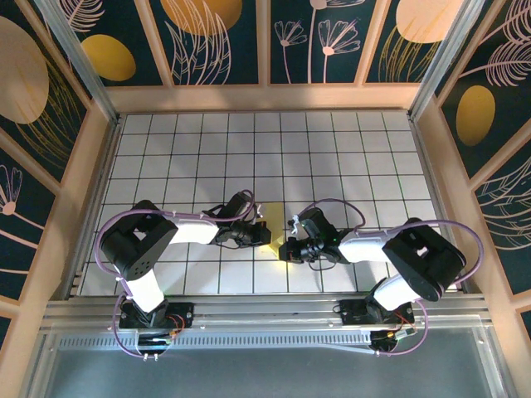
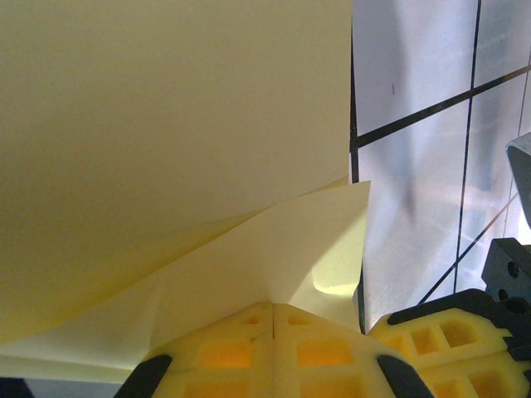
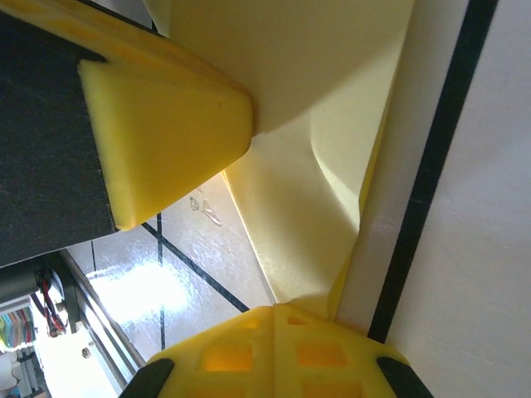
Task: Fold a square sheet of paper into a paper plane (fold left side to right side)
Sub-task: Third fold the triangle at the center of the table.
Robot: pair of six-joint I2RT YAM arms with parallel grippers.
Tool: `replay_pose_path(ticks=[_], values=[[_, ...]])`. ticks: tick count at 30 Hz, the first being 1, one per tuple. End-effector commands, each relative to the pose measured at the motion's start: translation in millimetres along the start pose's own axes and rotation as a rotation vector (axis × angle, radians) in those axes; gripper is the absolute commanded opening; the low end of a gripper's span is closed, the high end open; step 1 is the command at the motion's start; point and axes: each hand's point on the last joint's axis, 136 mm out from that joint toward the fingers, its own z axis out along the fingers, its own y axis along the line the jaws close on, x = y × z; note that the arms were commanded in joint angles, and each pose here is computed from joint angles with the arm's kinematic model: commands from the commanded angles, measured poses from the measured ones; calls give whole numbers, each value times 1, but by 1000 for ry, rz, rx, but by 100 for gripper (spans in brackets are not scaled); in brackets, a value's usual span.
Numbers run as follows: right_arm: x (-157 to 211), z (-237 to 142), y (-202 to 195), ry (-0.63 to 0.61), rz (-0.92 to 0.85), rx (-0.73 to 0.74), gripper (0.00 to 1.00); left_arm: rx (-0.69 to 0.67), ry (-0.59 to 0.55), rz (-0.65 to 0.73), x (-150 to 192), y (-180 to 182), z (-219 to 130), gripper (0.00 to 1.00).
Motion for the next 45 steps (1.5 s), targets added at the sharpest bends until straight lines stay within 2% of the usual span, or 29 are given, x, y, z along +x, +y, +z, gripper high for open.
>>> replay_pose_path(ticks=[1,5,10,17,22,38,45], values=[[7,4,-12,24,31,44,0,-73,7,-38,8,17,-1,3],[16,5,-23,48,62,76,0,-44,-23,-22,-2,4,-7,7],[23,6,-34,69,81,114,0,45,-96,31,-14,-29,-31,10],[24,6,-39,70,85,139,0,163,-75,40,6,-44,-38,9],[24,5,-43,67,92,159,0,177,-40,29,18,-45,-26,7],[25,7,-48,80,93,207,0,169,-46,-14,8,-39,-3,4],[27,7,-52,89,96,228,0,71,-44,-69,10,-13,8,3]])
